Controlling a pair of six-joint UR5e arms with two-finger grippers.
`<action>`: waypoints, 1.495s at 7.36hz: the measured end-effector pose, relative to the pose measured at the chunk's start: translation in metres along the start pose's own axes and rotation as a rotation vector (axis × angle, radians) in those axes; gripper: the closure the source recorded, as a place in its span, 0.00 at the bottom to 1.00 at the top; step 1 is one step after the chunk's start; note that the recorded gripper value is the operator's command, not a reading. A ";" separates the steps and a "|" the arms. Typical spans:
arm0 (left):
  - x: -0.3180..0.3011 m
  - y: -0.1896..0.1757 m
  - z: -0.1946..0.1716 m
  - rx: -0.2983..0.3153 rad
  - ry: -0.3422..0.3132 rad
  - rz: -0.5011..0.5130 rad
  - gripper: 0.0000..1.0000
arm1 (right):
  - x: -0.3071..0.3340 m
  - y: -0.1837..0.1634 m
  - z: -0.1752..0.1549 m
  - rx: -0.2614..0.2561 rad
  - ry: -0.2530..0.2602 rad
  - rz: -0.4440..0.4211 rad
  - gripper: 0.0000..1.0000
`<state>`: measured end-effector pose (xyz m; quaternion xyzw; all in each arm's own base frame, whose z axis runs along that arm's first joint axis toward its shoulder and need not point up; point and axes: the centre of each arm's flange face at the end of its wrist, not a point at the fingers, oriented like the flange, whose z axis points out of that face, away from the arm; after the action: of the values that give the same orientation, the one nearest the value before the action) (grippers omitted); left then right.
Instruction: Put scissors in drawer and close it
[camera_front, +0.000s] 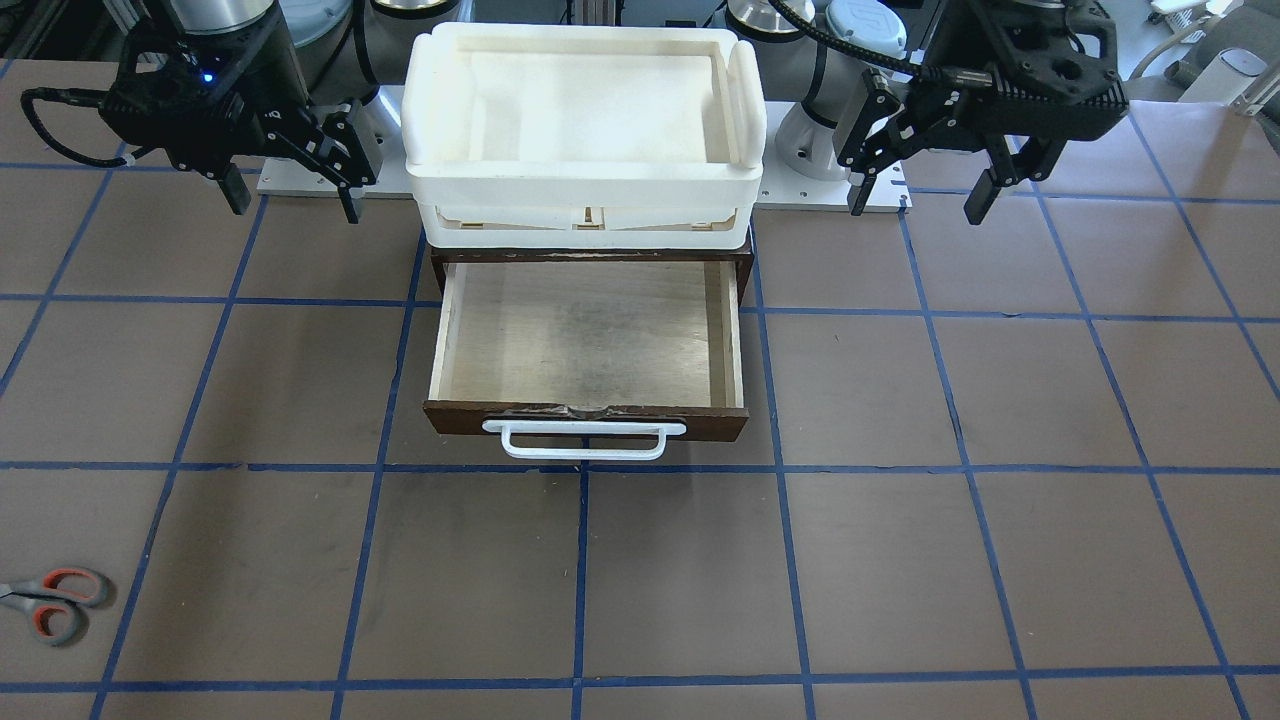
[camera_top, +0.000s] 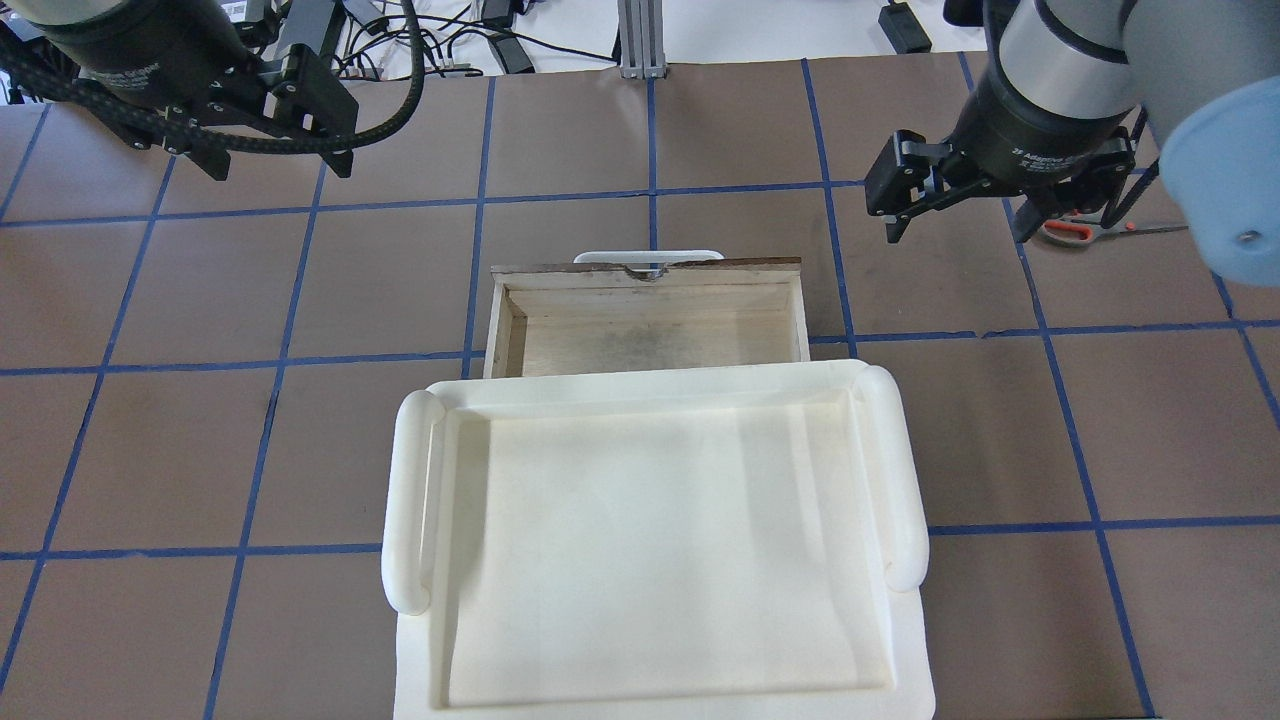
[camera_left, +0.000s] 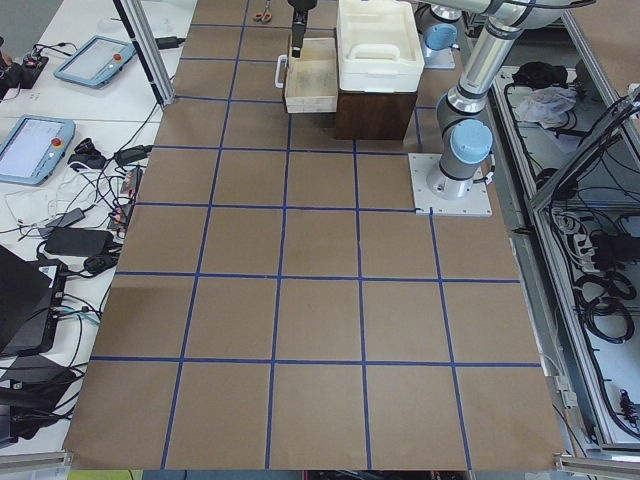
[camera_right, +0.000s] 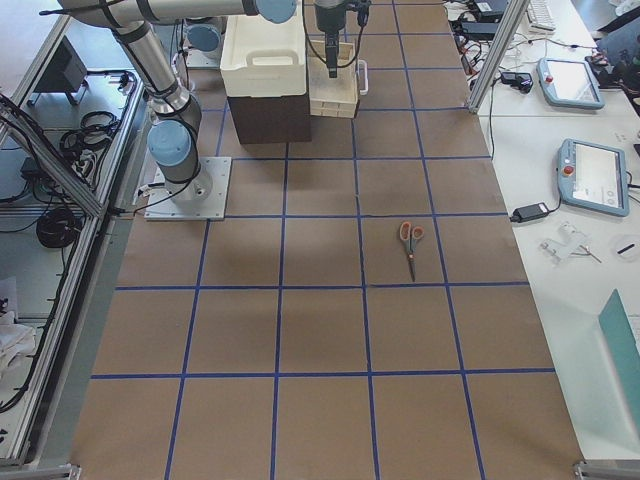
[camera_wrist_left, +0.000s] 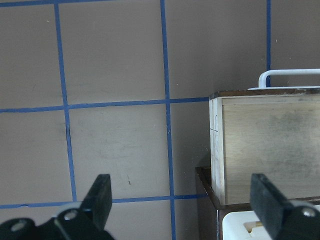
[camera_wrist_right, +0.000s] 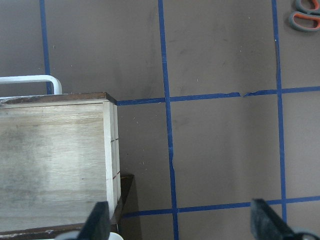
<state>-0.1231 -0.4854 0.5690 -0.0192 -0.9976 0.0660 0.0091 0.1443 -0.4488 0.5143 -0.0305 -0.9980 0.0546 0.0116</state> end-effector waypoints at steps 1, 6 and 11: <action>0.000 0.000 0.001 -0.001 0.000 0.000 0.00 | 0.000 0.000 0.000 0.001 0.000 0.000 0.00; 0.000 -0.002 0.003 0.002 -0.001 -0.003 0.00 | 0.002 -0.002 -0.002 0.014 0.010 -0.002 0.00; 0.001 -0.002 0.002 0.005 0.000 -0.002 0.00 | 0.001 -0.004 -0.001 0.011 -0.002 -0.013 0.00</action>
<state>-0.1243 -0.4873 0.5672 -0.0184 -0.9975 0.0683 0.0093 0.1432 -0.4522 0.5156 -0.0237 -0.9978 0.0602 0.0110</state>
